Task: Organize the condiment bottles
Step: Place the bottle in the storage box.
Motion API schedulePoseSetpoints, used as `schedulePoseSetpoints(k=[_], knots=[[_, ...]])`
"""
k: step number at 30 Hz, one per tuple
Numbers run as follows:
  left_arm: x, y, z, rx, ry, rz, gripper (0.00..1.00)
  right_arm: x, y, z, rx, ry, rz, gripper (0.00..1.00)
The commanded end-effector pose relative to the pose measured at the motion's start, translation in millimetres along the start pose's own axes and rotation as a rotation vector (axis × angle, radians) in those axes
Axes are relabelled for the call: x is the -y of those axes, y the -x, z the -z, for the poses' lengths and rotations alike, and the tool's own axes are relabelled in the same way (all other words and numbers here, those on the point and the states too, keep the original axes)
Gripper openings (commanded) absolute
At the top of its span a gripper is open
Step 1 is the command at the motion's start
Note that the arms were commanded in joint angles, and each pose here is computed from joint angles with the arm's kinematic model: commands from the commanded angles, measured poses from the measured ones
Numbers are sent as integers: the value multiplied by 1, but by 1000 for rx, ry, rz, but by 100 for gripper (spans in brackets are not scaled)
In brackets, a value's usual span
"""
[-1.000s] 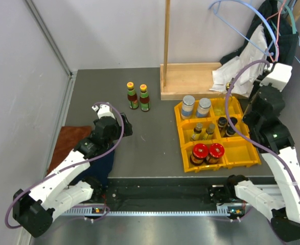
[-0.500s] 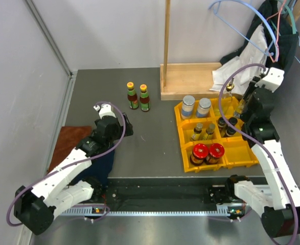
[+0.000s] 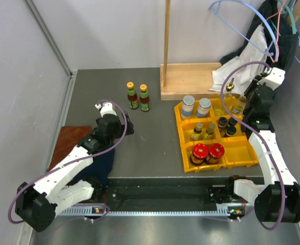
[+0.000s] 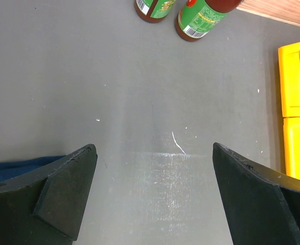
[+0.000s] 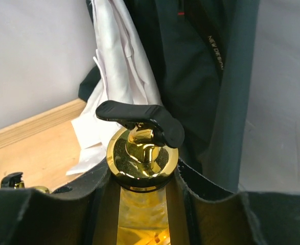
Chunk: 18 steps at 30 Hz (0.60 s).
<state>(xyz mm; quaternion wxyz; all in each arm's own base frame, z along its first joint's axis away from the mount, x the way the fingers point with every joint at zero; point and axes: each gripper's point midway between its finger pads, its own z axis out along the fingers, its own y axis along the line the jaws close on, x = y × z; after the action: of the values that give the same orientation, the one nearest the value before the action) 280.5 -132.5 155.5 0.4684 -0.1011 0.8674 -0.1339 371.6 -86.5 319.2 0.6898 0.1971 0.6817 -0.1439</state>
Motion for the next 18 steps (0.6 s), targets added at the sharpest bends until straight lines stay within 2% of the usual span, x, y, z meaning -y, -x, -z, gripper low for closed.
schedulePoseSetpoints(k=[1,18], knots=[[17,28,2,69,-50,24,99,-18,46,-7,172,95,-131,0],[14,28,3,69,-48,26,99,-29,-21,-28,33,118,-64,0]])
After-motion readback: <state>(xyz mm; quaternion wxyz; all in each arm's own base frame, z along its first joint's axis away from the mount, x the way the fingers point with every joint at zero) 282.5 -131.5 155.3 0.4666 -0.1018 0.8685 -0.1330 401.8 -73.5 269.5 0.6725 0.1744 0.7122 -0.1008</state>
